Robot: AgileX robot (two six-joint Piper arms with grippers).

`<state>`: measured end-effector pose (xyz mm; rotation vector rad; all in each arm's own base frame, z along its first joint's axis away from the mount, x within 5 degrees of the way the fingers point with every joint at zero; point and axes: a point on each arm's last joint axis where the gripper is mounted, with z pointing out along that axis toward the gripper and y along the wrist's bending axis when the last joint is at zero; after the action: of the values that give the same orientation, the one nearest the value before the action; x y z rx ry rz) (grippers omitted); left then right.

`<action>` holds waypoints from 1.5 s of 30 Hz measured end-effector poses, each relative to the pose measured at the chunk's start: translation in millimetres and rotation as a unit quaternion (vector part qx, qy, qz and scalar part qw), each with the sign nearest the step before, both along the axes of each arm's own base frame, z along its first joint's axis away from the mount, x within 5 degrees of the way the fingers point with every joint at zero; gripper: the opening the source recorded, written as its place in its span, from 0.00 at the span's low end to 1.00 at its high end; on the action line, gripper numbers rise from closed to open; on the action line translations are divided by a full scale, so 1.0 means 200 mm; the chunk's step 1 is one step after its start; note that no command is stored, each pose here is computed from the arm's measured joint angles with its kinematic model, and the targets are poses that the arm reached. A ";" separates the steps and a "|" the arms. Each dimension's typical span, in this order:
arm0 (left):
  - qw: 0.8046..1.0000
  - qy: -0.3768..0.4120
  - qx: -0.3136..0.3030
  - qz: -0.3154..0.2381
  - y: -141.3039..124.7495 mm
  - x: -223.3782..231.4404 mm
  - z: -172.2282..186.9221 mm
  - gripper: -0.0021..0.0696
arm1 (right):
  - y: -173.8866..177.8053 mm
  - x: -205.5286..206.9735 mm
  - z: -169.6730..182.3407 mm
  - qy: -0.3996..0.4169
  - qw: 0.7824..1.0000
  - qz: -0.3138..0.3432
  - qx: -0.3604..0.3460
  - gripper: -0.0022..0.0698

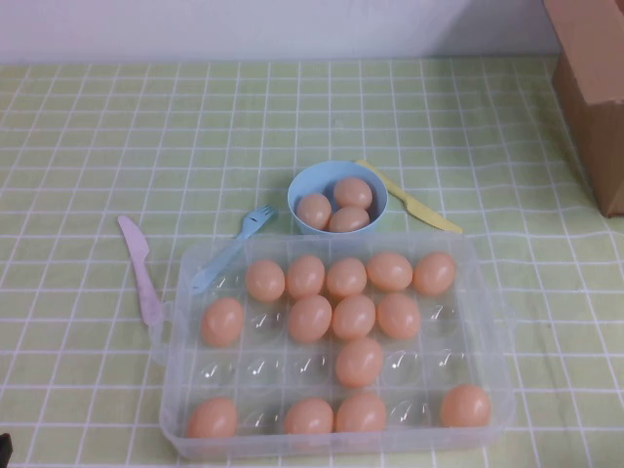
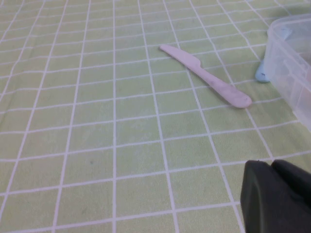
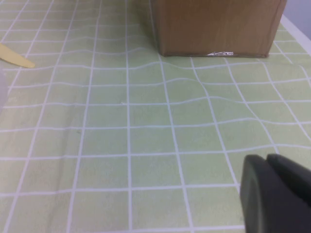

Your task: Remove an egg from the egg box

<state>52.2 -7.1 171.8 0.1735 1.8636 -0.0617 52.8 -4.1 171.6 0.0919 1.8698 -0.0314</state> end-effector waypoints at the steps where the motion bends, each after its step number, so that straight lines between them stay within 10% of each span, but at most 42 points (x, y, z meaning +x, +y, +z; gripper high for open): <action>1: 1.000 0.000 0.000 0.000 0.00 0.00 0.00 0.02 | 0.00 0.00 0.00 0.000 1.000 0.000 0.000 0.01; 26: 1.000 0.000 0.000 0.000 0.00 0.00 0.00 0.02 | 0.05 0.00 0.01 -0.012 0.987 0.010 0.157 0.01; 35: 1.000 0.000 0.000 0.000 0.00 0.00 0.00 0.02 | 0.11 0.01 0.10 -0.070 0.858 0.013 0.509 0.01; 45: 1.000 0.000 0.000 0.000 0.00 0.00 0.00 0.02 | 0.14 0.01 0.09 -0.055 0.886 0.044 0.459 0.01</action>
<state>52.2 -7.1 171.8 0.1735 1.8636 -0.0617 54.3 23.1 190.1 0.6438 1.6261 0.9117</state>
